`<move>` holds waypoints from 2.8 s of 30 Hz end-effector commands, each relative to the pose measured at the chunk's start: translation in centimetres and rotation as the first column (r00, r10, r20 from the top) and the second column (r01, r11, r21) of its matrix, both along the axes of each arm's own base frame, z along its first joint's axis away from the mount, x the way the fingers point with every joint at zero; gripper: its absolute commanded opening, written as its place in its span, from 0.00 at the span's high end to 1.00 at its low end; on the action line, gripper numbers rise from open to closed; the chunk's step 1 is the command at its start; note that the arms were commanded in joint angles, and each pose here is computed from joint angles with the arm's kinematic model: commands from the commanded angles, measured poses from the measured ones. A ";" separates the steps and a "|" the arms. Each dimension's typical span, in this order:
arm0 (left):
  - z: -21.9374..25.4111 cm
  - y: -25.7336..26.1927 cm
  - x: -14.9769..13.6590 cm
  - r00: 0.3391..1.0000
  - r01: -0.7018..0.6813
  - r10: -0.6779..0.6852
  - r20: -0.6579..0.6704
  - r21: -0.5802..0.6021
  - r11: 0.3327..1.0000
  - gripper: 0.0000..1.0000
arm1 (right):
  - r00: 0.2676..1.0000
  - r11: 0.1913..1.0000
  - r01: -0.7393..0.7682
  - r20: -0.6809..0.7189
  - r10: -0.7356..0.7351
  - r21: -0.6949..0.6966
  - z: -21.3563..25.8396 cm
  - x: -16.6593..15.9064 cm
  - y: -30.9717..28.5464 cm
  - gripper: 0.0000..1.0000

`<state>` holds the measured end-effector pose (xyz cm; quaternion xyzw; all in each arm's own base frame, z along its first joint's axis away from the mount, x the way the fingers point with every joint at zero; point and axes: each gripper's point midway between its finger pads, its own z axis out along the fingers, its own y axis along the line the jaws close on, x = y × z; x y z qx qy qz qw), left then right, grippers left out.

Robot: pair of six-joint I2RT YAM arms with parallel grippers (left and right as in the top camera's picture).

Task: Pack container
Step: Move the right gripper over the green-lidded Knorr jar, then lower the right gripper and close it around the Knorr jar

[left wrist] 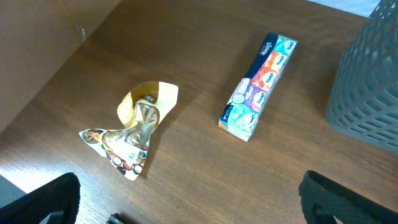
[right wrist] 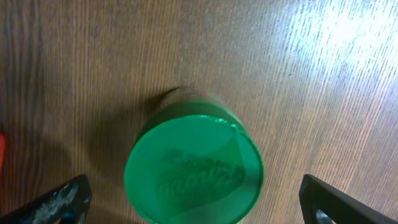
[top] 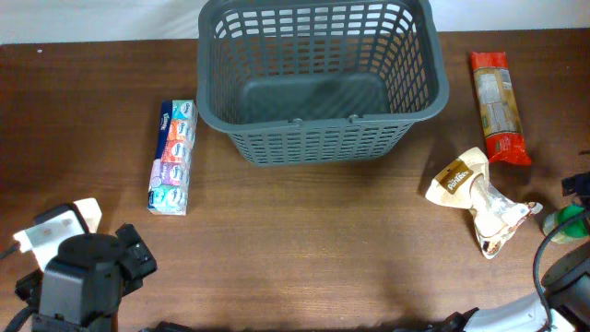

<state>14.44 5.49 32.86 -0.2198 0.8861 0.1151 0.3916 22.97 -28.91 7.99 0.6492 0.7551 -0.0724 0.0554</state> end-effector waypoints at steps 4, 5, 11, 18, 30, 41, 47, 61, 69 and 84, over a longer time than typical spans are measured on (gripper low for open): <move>-0.4 -0.1 0.1 1.000 -0.006 0.006 -0.012 -0.010 1.000 0.00 | 0.999 0.999 0.043 0.027 -0.043 0.003 0.3 -0.4 -1.1 0.01; -0.4 -0.1 0.1 1.000 -0.006 0.006 -0.012 -0.010 1.000 0.00 | 0.999 0.999 0.043 0.027 -0.044 0.003 0.3 -0.4 -1.1 0.01; -0.4 -0.1 0.1 1.000 -0.006 0.006 -0.012 -0.010 1.000 0.00 | 0.998 0.999 0.038 0.048 -0.039 0.029 -0.1 0.1 -0.7 0.01; -0.4 -0.1 0.1 1.000 -0.006 0.006 -0.012 -0.010 1.000 0.00 | 0.999 0.996 0.040 0.009 -0.040 0.078 -2.3 -0.1 -0.5 0.01; -0.4 -0.1 0.1 1.000 -0.006 0.006 -0.012 -0.010 1.000 0.00 | 0.999 0.996 0.039 0.002 -0.040 0.085 -3.7 0.2 -0.9 0.01; -0.4 -0.1 0.1 1.000 -0.006 0.006 -0.012 -0.010 1.000 0.00 | 0.999 0.992 0.032 -0.031 -0.028 0.122 -5.9 0.1 -0.7 0.01; -0.4 -0.1 0.1 1.000 -0.006 0.006 -0.012 -0.010 1.000 0.00 | 1.000 0.993 0.019 -0.024 -0.017 0.113 -5.9 0.3 -1.0 0.01; -0.4 -0.1 0.1 1.000 -0.006 0.006 -0.012 -0.010 1.000 0.01 | 1.000 0.994 0.020 -0.026 -0.017 0.108 -6.1 0.3 -1.1 0.01; -0.4 -0.1 0.1 1.000 -0.006 0.006 -0.012 -0.010 1.000 0.00 | 1.000 0.994 0.017 -0.027 -0.014 0.104 -6.1 0.3 -1.2 0.01; -0.4 -0.1 0.1 1.000 -0.006 0.006 -0.012 -0.010 1.000 0.00 | 0.999 0.992 0.003 -0.043 0.002 0.124 -7.5 0.3 -1.2 0.01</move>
